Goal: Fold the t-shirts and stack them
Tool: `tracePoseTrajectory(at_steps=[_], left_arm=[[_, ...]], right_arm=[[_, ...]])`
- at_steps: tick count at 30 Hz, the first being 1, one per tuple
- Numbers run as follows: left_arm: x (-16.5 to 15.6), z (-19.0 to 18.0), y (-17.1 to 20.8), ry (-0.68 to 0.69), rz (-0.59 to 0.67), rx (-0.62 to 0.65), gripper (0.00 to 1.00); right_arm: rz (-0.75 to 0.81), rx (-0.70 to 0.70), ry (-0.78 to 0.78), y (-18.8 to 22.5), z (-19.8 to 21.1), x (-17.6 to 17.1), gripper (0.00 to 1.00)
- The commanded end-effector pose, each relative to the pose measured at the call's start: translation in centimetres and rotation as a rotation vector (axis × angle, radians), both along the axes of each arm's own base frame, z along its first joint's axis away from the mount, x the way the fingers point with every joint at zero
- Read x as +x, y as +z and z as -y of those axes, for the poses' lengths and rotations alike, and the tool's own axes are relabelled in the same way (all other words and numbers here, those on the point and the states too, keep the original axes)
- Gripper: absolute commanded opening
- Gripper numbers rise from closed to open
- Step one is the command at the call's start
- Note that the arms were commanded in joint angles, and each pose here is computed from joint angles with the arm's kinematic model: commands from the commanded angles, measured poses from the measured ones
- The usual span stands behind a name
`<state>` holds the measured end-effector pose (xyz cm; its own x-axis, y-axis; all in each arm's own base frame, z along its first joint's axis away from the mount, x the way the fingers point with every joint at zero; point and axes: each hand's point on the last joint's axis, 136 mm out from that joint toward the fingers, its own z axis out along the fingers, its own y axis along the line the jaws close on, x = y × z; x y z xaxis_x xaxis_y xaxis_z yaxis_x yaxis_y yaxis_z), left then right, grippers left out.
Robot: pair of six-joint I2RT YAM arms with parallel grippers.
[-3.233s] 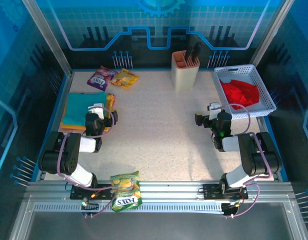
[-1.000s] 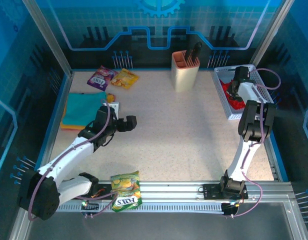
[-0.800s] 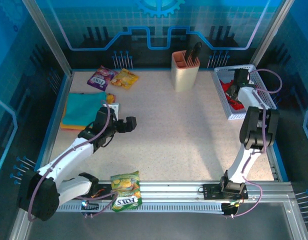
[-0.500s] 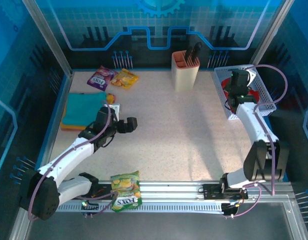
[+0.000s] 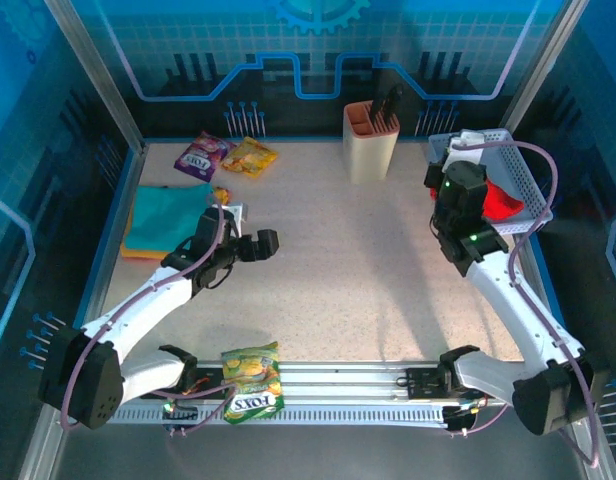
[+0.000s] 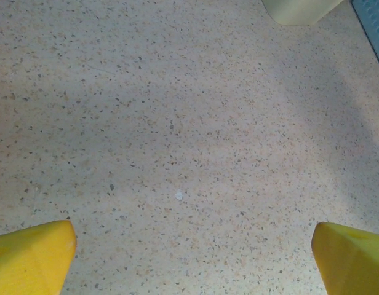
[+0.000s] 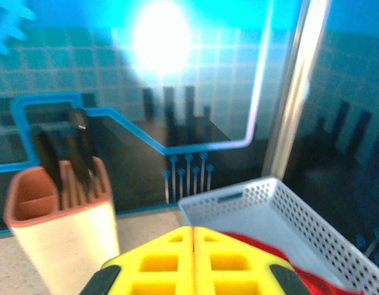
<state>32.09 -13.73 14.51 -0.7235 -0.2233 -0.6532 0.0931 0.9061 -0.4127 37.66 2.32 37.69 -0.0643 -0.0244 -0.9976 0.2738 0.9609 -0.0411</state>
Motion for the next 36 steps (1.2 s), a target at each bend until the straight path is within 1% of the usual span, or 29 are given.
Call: tracePoseTrajectory(at_steps=[1, 5, 8, 11, 13, 14, 15, 17, 18, 20, 23, 24, 30, 33, 36], left_arm=[[0.5, 0.8, 1.6, -0.009, 0.014, -0.041, 0.99], [0.7, 0.9, 2.2, -0.013, 0.017, -0.045, 0.99], [0.6, 1.3, 2.7, -0.023, 0.013, -0.069, 0.99], [0.6, 1.3, 2.7, -0.021, 0.013, -0.08, 0.99], [0.5, 1.4, 2.4, -0.023, 0.007, -0.084, 0.99], [0.4, 1.5, 2.2, -0.029, 0.001, -0.083, 0.99], [0.3, 1.5, 2.0, -0.032, -0.006, -0.082, 0.99], [0.1, 1.4, 1.5, -0.035, -0.021, -0.074, 0.99], [0.0, 1.4, 1.4, -0.037, -0.023, -0.071, 0.99], [-0.3, 1.2, 1.1, -0.038, -0.027, -0.061, 0.99], [-0.5, 1.2, 0.7, -0.041, -0.035, -0.062, 0.99], [-0.5, 1.3, 0.6, -0.045, -0.039, -0.062, 0.99], [-0.6, 1.5, 0.4, -0.053, -0.051, -0.062, 0.99], [-0.4, 1.7, 0.2, -0.052, -0.056, -0.073, 0.99], [-0.3, 1.9, -0.2, -0.048, -0.067, -0.093, 0.99]], right_arm=[[0.136, -0.064, 0.067, 5.8, -2.3, -1.5, 0.0], [0.185, -0.093, 0.191, 8.6, -6.4, -2.6, 0.0], [0.195, -0.083, 0.26, 10.0, -8.7, -2.9, 0.0], [0.194, -0.091, 0.353, 10.6, -11.8, -2.9, 0.0], [0.158, -0.104, 0.362, 10.0, -12.4, -2.5, 0.01], [0.125, -0.098, 0.345, 9.4, -12.3, -2.1, 0.08], [0.094, -0.095, 0.335, 8.6, -12.1, -1.7, 0.19], [-0.003, -0.096, 0.33, 5.9, -12.1, -1.0, 0.44], [-0.039, -0.094, 0.327, 4.6, -12.0, -0.8, 0.52], [-0.11, -0.078, 0.316, 1.7, -11.6, -0.7, 0.64], [-0.222, 0.008, 0.325, -2.9, -10.6, -0.7, 0.82], [-0.269, 0.048, 0.319, -4.8, -10.2, -0.8, 0.86], [-0.597, 0.257, 0.236, -16.0, -7.1, -1.3, 0.96], [-0.715, 0.344, 0.212, -20.7, -6.3, -1.3, 1.0], [-0.824, 0.405, 0.187, -24.6, -6.2, -0.9, 1.0]])
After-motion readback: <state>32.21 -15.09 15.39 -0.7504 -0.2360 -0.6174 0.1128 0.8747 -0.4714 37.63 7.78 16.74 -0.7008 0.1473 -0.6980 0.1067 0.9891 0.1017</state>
